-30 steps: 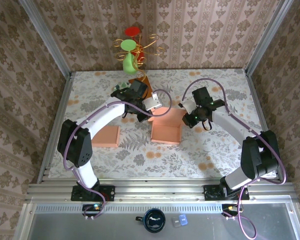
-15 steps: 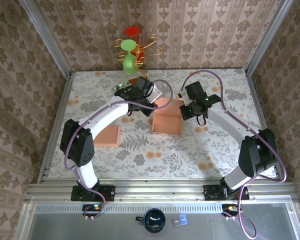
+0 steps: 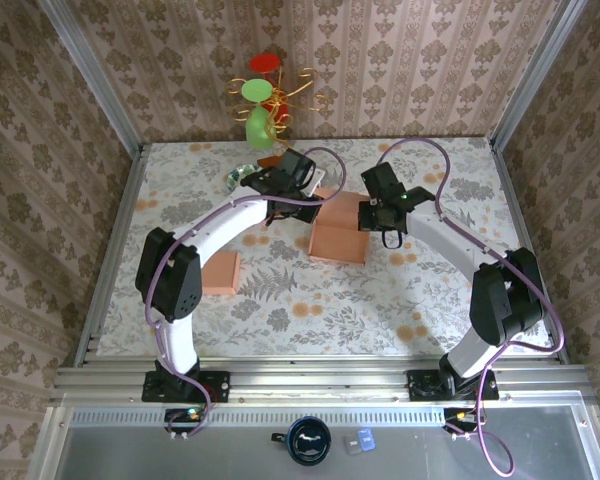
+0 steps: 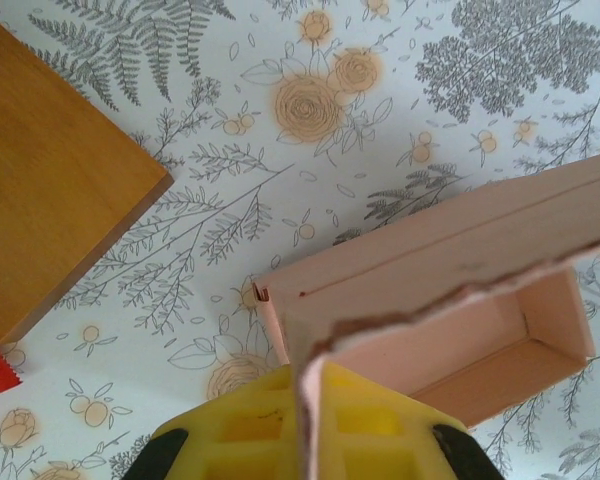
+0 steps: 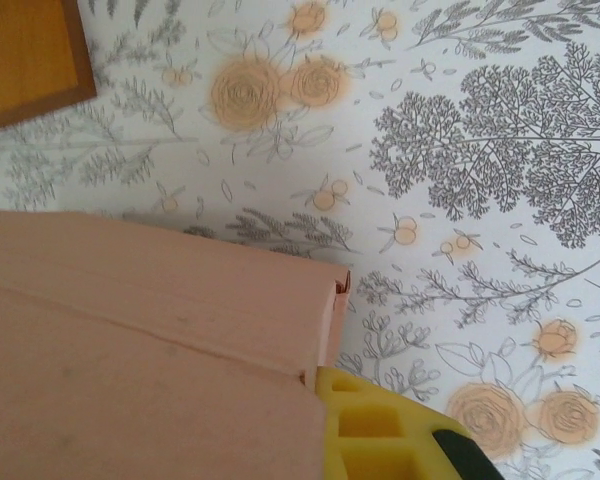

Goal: Fold the paper box

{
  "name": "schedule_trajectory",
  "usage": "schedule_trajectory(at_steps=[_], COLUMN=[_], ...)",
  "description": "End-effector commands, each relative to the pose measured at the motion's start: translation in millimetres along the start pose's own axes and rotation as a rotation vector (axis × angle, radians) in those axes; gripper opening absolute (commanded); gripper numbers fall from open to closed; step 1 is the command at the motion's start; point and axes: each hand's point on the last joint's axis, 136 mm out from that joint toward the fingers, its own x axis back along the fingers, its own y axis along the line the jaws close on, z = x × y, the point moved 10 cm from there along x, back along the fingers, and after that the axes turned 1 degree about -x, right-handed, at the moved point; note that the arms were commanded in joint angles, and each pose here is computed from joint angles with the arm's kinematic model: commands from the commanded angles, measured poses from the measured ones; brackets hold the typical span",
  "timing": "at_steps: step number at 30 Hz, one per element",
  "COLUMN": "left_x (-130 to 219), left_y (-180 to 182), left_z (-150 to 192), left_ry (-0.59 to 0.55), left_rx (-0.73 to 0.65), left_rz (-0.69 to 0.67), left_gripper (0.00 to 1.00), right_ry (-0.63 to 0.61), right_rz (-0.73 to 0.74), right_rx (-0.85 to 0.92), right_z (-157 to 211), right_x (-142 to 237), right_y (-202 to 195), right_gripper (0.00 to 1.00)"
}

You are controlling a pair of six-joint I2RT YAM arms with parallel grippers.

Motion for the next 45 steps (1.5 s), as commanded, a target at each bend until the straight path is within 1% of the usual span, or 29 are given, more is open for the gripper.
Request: schedule_trajectory(at_steps=[1, 4, 7, 11, 16, 25, 30, 31, 35, 38, 40, 41, 45], left_x=[-6, -7, -10, -16, -18, -25, -30, -30, -25, -21, -18, -17, -16], left_y=[-17, -19, -23, -25, -28, -33, -32, -32, -32, -33, -35, -35, -42], left_z=[0, 2, 6, 13, 23, 42, 56, 58, 63, 67, 69, 72, 80], left_ry=[-0.043, -0.075, -0.095, -0.095, -0.121, -0.124, -0.109, -0.107, -0.126, -0.145, -0.158, -0.165, -0.183], left_rx=[0.026, 0.021, -0.015, -0.041, -0.058, -0.077, -0.084, -0.086, -0.1, -0.101, -0.099, -0.096, -0.092], left_rz=[0.141, 0.17, 0.191, 0.207, 0.22, 0.233, 0.208, 0.198, 0.134, 0.069, 0.033, 0.002, -0.04], left_gripper=[0.0, 0.0, 0.0, 0.0, 0.0, 0.0, 0.0, 0.0, 0.0, 0.0, 0.0, 0.0, 0.0], right_ry=[-0.131, -0.147, -0.156, -0.172, -0.221, -0.278, -0.26, -0.255, -0.223, -0.178, -0.164, -0.147, -0.133], right_rz=[-0.123, -0.134, -0.133, -0.144, -0.161, -0.152, -0.128, -0.127, -0.106, -0.106, -0.14, -0.15, -0.21], right_rx=[-0.105, -0.124, -0.134, -0.155, -0.16, -0.104, -0.073, -0.07, -0.107, -0.203, -0.314, -0.382, -0.625], right_z=[-12, -8, -4, 3, 12, 35, 44, 44, 43, 50, 58, 65, 92], right_x=[6, 5, 1, -3, -5, -8, -9, -6, 9, 22, 38, 42, 57], right_y=[17, 16, 14, 12, 12, 11, 11, 11, 11, 9, 4, 0, -16], right_gripper=[0.0, 0.0, 0.0, 0.0, 0.0, 0.0, 0.0, 0.03, 0.33, 0.46, 0.53, 0.56, 0.65])
